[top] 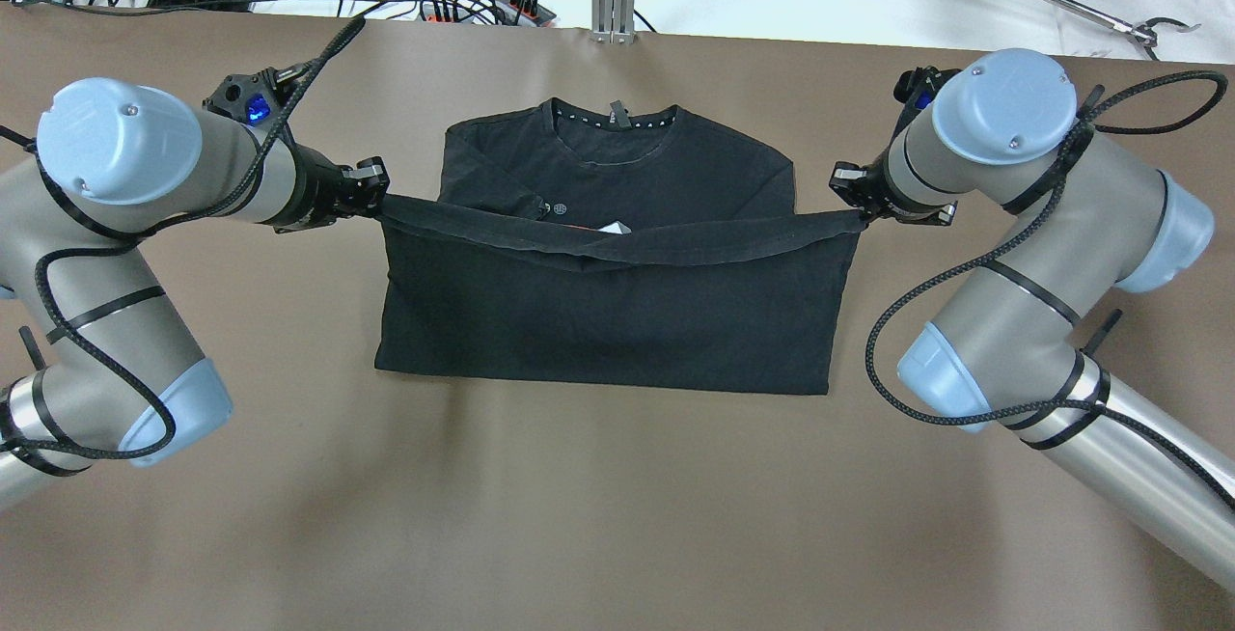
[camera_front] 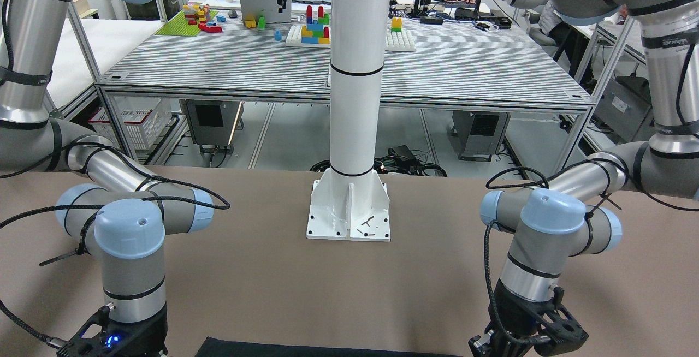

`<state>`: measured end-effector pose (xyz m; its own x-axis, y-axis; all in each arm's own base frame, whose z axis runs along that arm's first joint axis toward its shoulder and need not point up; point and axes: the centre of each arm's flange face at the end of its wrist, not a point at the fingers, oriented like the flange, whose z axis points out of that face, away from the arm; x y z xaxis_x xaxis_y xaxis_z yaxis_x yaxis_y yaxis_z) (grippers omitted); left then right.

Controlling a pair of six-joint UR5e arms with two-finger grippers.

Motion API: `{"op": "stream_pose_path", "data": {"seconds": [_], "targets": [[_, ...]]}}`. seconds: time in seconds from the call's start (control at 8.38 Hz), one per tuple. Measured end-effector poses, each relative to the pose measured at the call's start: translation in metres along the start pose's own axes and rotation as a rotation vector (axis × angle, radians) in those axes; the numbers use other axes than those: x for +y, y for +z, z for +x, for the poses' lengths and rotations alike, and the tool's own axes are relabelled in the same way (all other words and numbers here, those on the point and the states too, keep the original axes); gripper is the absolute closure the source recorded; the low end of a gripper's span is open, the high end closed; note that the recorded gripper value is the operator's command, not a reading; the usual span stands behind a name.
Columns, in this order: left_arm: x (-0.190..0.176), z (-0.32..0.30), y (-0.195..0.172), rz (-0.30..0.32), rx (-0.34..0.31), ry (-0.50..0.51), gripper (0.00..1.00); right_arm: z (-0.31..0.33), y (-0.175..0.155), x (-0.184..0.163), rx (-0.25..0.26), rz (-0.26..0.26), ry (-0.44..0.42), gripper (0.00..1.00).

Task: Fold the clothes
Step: 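Lift the hem with both grippers and fold it toward the collar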

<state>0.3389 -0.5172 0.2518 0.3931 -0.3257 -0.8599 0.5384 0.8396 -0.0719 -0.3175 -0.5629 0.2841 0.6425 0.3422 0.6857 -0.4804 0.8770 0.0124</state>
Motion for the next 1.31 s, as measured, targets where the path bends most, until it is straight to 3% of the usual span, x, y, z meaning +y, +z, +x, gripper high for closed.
{"op": "stream_pose_path", "data": {"seconds": [0.36,0.6,1.31], "targets": [[-0.013,0.0,-0.004,0.018,0.001,-0.014,1.0,-0.013,0.008,-0.02,0.009,0.024,-0.014,1.0],[-0.026,0.0,0.008,0.03,-0.02,-0.022,1.0,-0.018,0.029,-0.037,-0.001,0.046,-0.032,1.0],[-0.085,0.02,0.108,0.063,-0.04,-0.023,1.0,-0.052,0.093,-0.074,-0.009,0.096,-0.037,1.0]]}}
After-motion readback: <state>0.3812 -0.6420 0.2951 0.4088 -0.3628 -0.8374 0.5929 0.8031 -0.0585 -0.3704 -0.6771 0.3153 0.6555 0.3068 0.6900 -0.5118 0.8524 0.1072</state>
